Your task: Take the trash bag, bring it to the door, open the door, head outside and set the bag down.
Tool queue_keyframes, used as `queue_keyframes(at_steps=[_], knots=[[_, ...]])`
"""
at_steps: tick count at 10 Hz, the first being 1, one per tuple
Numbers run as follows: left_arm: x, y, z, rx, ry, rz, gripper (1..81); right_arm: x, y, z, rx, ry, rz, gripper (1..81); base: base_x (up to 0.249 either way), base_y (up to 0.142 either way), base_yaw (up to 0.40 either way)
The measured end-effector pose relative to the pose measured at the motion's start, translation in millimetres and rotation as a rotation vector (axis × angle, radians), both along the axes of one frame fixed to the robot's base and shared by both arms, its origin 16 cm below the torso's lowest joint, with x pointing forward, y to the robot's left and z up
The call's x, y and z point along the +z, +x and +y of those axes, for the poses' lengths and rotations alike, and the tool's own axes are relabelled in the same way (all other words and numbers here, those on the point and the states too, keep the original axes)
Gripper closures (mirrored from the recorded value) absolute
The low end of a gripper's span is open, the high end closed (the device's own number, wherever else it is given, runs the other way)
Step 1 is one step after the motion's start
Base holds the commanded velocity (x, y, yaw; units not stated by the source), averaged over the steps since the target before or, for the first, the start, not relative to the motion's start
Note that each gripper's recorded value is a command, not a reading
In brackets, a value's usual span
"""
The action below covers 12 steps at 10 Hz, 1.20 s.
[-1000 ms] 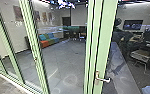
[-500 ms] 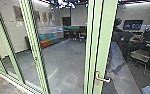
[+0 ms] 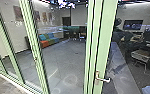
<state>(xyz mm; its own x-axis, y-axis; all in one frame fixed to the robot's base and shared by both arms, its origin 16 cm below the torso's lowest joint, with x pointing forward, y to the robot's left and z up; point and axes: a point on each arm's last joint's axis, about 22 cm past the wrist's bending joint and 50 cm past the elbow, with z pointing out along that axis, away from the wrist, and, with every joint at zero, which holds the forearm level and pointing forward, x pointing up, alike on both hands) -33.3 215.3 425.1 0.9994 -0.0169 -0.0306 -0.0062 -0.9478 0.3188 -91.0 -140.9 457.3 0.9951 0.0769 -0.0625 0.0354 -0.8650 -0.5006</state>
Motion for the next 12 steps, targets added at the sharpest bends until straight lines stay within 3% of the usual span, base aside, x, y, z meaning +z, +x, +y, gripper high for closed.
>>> queue_keyframes(at_steps=[2, 3, 5, 6, 8, 9, 11, 12], knots=[[0, 0, -1, 0.0, 0.0, 0.0, 81.1, 25, 7, 9, -0.019, 0.082, -0.014, 1.0, 0.0, 0.0, 0.0], [0, 0, -2, 0.0, -0.002, 0.0, 81.1, 38, 11, 0, -0.028, 0.106, -0.022, 1.0, 0.0, 0.0, 0.0], [0, 0, -11, -0.001, -0.013, 0.0, 81.1, 54, 17, -48, -0.044, 0.087, -0.041, 1.0, 0.0, 0.0, 0.0], [1, 1, -17, -0.002, -0.019, 0.0, 81.1, 64, 13, -62, -0.047, 0.091, -0.034, 1.0, 0.0, 0.0, 0.0], [1, 2, -33, -0.004, -0.034, -0.001, 81.1, 96, 19, -45, -0.062, 0.17, -0.037, 1.0, 0.0, 0.0, 0.0], [0, 2, -33, -0.004, -0.03, -0.001, 81.1, 111, 27, -51, -0.072, 0.187, -0.051, 1.0, 0.0, 0.0, 0.0], [-1, 2, -27, -0.003, -0.016, 0.0, 81.1, 136, 37, -97, -0.083, 0.16, -0.066, 1.0, 0.0, 0.0, 0.0], [-1, 2, -27, -0.003, -0.015, 0.0, 81.1, 151, 41, -102, -0.091, 0.173, -0.071, 1.0, 0.0, 0.0, 0.0]])
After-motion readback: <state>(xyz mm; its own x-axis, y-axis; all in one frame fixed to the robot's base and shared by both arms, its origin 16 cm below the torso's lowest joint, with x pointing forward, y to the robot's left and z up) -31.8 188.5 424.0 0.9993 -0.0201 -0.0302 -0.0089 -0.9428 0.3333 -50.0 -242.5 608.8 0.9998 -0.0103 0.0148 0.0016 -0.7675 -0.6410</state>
